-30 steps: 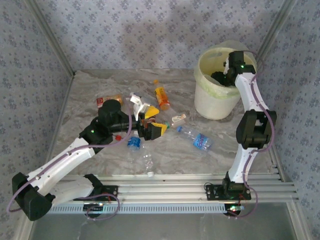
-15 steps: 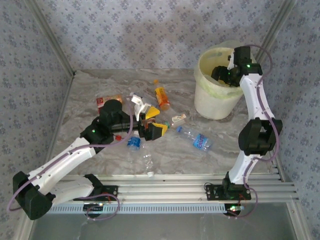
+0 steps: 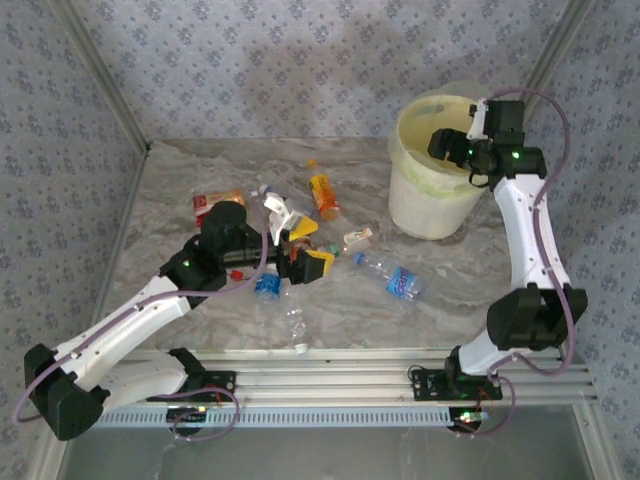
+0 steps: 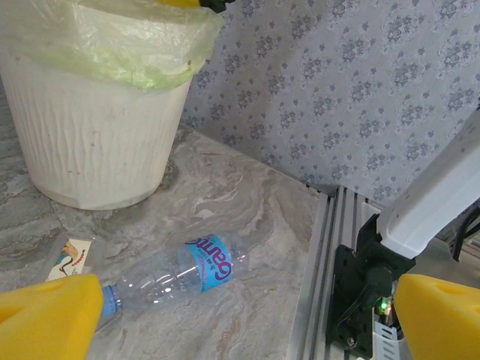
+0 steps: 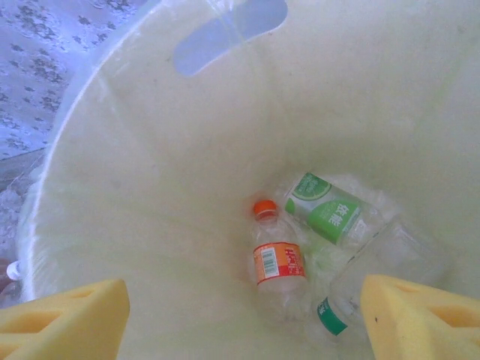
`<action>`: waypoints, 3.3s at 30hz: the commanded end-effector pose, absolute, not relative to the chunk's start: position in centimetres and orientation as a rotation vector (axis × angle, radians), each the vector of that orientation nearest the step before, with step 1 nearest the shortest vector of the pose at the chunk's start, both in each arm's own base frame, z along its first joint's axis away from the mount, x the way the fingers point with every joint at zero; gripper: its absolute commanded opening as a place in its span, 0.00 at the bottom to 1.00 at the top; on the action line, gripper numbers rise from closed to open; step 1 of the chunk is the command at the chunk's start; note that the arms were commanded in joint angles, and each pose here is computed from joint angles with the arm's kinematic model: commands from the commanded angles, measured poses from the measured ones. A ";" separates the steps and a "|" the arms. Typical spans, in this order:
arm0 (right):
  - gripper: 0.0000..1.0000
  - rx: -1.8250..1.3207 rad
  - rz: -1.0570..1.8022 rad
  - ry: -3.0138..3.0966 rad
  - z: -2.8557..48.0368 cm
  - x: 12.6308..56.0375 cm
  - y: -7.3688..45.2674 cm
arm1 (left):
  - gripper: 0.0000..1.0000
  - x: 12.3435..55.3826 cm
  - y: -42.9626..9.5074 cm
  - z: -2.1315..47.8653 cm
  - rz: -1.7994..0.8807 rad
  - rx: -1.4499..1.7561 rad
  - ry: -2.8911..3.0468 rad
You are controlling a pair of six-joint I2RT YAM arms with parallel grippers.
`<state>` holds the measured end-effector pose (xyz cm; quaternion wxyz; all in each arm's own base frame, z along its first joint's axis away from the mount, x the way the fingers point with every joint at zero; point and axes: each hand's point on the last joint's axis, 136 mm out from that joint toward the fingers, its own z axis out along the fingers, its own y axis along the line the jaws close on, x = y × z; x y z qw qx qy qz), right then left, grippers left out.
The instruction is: Put the plastic bottles in the bin
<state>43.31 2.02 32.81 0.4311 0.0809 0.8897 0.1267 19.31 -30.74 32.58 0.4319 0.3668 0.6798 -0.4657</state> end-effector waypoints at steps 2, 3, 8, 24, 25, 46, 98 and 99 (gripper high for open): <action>0.83 0.114 0.313 2.115 35.9 40.8 3.1 | 1.00 19.1 -30.5 34.3 -1.125 0.930 1.646; 0.83 0.101 0.309 2.105 36.2 40.1 3.3 | 1.00 19.2 -30.4 34.3 -1.116 0.932 1.647; 0.83 0.014 0.305 2.060 37.6 36.2 5.2 | 1.00 19.4 -29.8 34.2 -1.054 0.931 1.665; 0.80 -0.154 0.553 2.147 32.5 25.1 14.6 | 1.00 15.8 -23.2 28.5 -0.852 0.923 2.069; 0.79 -0.158 0.552 2.183 30.8 24.6 15.2 | 1.00 15.1 -23.0 28.1 -0.868 0.936 2.079; 0.92 -0.387 0.650 2.372 18.2 18.9 30.9 | 1.00 11.3 -20.1 25.9 -0.926 0.950 1.993; 0.68 -0.367 0.431 2.502 8.4 21.0 29.9 | 1.00 13.8 -23.1 31.9 -0.998 0.907 1.820; 0.68 -0.366 0.432 2.490 9.0 21.2 29.4 | 1.00 14.0 -23.4 32.2 -1.000 0.903 1.809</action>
